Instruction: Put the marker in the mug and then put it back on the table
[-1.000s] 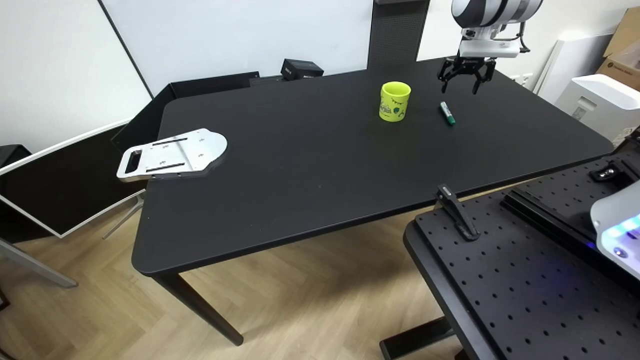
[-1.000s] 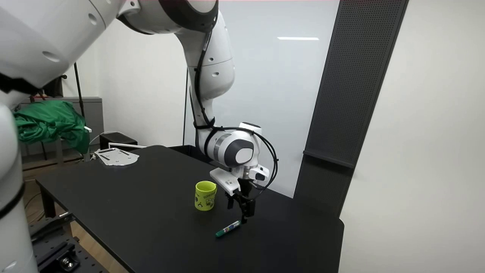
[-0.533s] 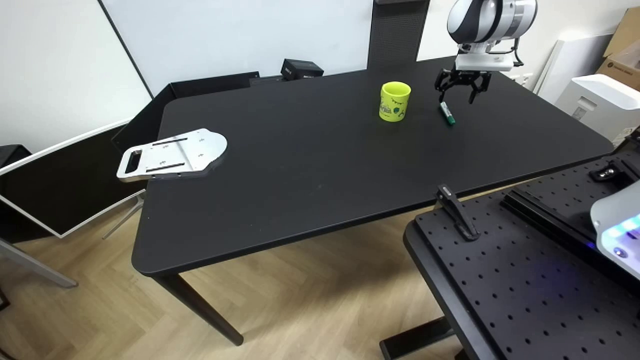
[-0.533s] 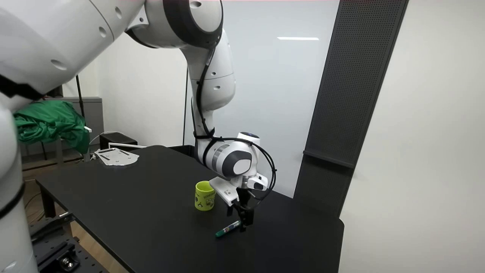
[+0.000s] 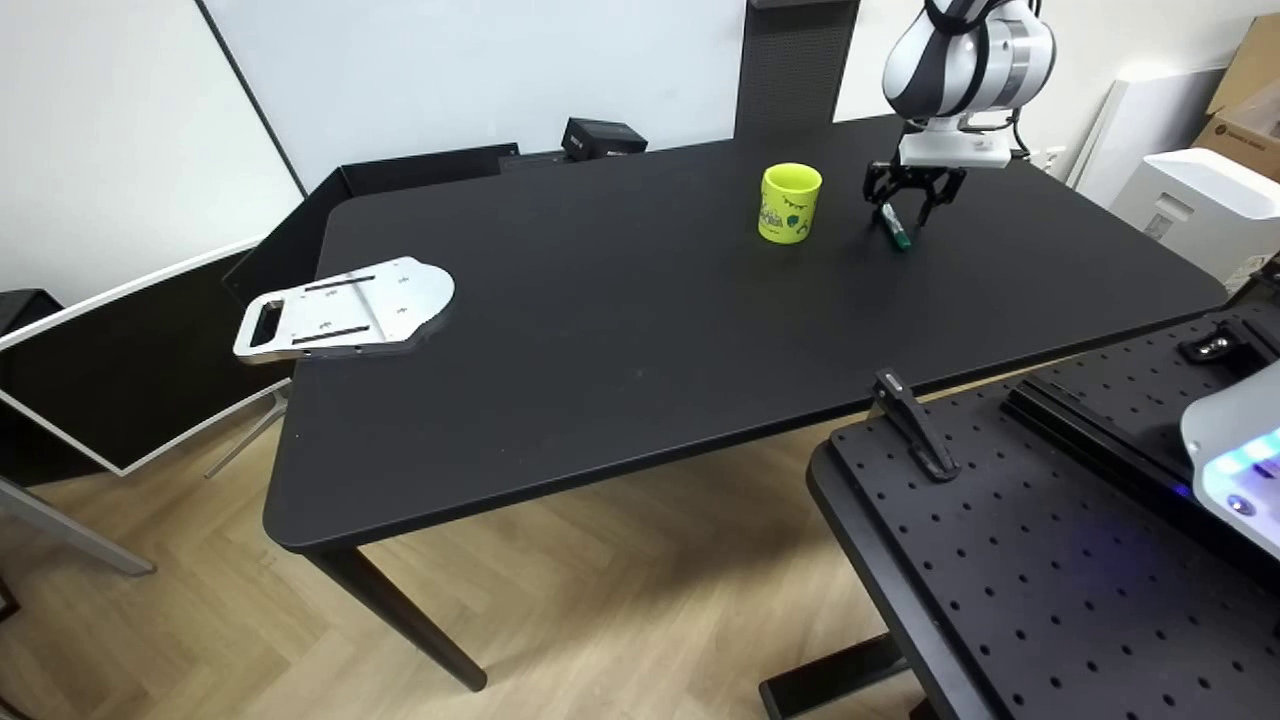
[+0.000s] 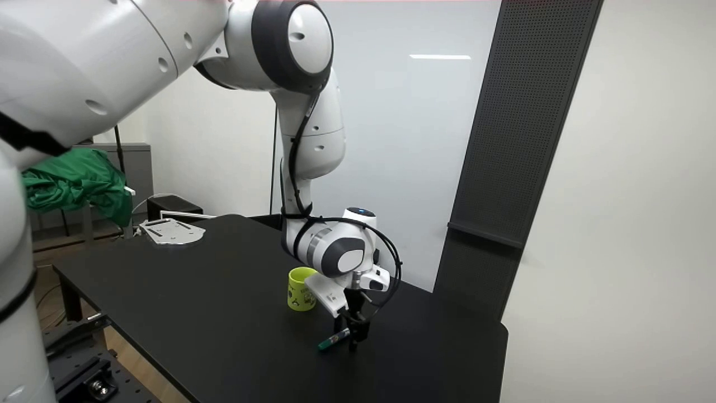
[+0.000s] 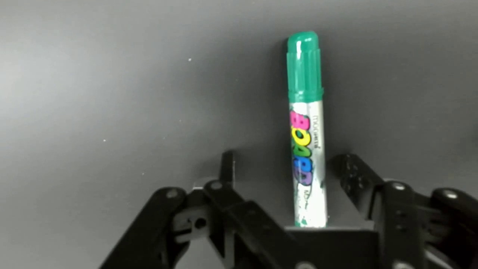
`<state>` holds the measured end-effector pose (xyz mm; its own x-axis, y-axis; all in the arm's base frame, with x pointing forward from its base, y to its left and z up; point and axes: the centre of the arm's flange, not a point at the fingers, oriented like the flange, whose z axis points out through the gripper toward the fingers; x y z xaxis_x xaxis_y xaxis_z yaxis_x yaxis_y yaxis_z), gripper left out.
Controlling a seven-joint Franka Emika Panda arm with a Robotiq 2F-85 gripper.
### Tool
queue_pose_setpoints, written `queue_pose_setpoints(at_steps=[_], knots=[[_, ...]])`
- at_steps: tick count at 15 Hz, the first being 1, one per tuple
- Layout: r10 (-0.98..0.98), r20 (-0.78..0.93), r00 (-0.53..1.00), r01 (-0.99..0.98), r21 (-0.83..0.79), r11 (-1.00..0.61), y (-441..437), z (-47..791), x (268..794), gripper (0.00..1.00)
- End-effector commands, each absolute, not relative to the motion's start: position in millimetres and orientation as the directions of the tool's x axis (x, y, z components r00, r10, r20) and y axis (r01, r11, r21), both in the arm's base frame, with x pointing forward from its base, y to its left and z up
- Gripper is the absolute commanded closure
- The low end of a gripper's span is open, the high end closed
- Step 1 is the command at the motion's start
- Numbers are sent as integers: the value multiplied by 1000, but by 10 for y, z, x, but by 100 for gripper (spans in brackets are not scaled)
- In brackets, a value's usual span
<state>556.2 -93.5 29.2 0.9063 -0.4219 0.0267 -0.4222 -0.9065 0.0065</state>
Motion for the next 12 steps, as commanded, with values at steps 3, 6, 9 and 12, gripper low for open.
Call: queue_pose_setpoints(at_steps=[3, 6, 9, 12], knots=[[-419, 49, 907, -420, 1, -908, -925, 188, 5646, 66], [-430, 51, 902, -430, 5, -903, -944, 202, 5661, 88], [-440, 50, 897, -441, 14, -898, -977, 230, 5675, 94], [-453, 50, 890, -455, 29, -890, -1013, 317, 5719, 94]])
